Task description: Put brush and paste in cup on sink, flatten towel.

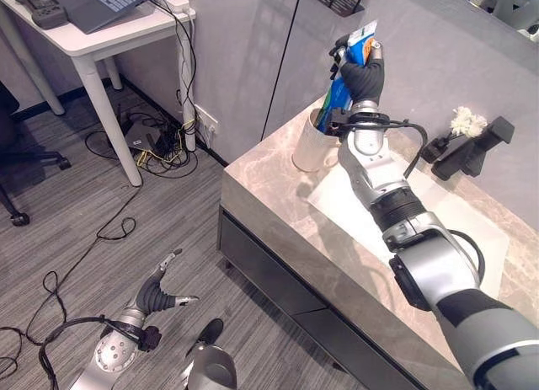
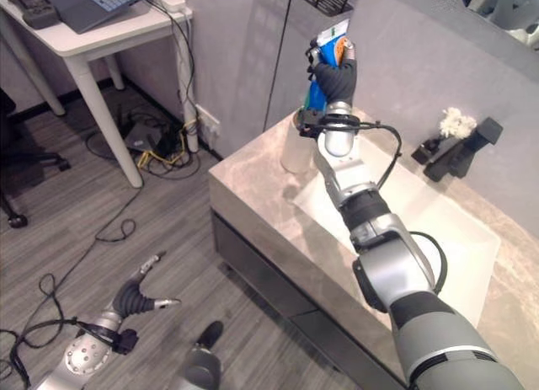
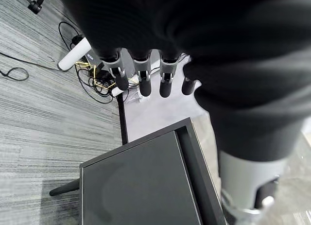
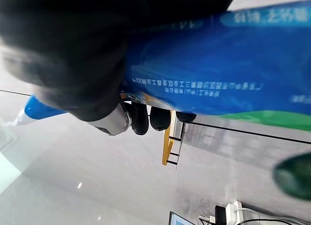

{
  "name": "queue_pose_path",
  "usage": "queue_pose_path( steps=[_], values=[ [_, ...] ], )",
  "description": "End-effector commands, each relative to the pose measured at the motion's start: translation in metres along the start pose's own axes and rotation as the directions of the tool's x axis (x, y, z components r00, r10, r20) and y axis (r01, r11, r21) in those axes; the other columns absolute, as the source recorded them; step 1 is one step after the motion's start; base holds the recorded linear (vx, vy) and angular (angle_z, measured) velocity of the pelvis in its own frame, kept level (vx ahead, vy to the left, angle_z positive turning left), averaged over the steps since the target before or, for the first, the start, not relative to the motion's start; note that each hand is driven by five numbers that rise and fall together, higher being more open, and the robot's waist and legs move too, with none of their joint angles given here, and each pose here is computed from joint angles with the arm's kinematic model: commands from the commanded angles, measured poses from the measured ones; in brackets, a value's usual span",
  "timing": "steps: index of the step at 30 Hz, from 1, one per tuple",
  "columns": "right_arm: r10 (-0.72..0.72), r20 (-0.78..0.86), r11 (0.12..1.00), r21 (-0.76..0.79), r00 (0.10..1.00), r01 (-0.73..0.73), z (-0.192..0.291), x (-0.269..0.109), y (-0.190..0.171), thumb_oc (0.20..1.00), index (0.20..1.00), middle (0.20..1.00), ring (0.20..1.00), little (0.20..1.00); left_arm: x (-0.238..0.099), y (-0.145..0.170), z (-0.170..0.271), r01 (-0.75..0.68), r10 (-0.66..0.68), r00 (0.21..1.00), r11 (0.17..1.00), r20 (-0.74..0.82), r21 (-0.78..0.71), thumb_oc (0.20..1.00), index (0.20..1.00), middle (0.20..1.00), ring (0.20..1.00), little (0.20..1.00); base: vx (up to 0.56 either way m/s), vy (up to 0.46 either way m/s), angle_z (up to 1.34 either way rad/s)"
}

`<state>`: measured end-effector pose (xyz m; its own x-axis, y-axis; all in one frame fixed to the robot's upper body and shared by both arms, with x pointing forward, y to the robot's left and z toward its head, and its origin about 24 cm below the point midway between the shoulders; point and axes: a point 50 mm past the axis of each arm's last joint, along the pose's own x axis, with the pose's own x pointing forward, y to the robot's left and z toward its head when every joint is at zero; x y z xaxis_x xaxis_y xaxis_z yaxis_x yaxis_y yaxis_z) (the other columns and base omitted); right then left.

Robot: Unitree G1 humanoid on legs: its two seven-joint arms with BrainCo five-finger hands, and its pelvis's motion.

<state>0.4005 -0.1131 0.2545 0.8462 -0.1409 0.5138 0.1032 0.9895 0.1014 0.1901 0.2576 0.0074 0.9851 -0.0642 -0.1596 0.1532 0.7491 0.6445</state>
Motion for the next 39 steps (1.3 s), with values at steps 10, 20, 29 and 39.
queue_pose_path(
  steps=[10, 20, 29, 39],
  values=[
    [-0.064, 0.128, 0.998, -0.014, 0.99, 0.066, 0.018, 0.006, -0.011, 0.2, 0.2, 0.2, 0.2, 0.2, 0.003, -0.002, 0.008, 0.029, -0.032, 0.997, 0.998, 0.066, 0.051, 1.0, 1.0, 1.0, 1.0, 1.0, 0.0, 0.001, 0.01],
    [-0.077, 0.086, 0.997, -0.006, 0.993, 0.078, 0.007, 0.002, -0.014, 1.0, 1.0, 1.0, 1.0, 1.0, 0.006, -0.006, 0.01, 0.05, -0.054, 0.996, 0.997, 0.074, 0.059, 1.0, 1.0, 1.0, 1.0, 1.0, 0.0, -0.001, 0.02],
    [-0.058, 0.13, 0.997, -0.035, 0.99, 0.063, 0.012, -0.002, -0.011, 1.0, 1.0, 1.0, 1.0, 1.0, 0.008, -0.009, 0.011, 0.04, -0.045, 0.996, 0.997, 0.08, 0.059, 1.0, 1.0, 1.0, 1.0, 1.0, 0.0, 0.0, 0.0],
    [-0.036, 0.238, 0.999, -0.027, 0.971, 0.043, 0.031, -0.006, -0.014, 1.0, 1.0, 1.0, 1.0, 1.0, 0.012, -0.011, 0.013, 0.045, -0.052, 0.995, 0.996, 0.088, 0.074, 1.0, 1.0, 1.0, 1.0, 1.0, 0.0, 0.0, 0.0]
  ],
)
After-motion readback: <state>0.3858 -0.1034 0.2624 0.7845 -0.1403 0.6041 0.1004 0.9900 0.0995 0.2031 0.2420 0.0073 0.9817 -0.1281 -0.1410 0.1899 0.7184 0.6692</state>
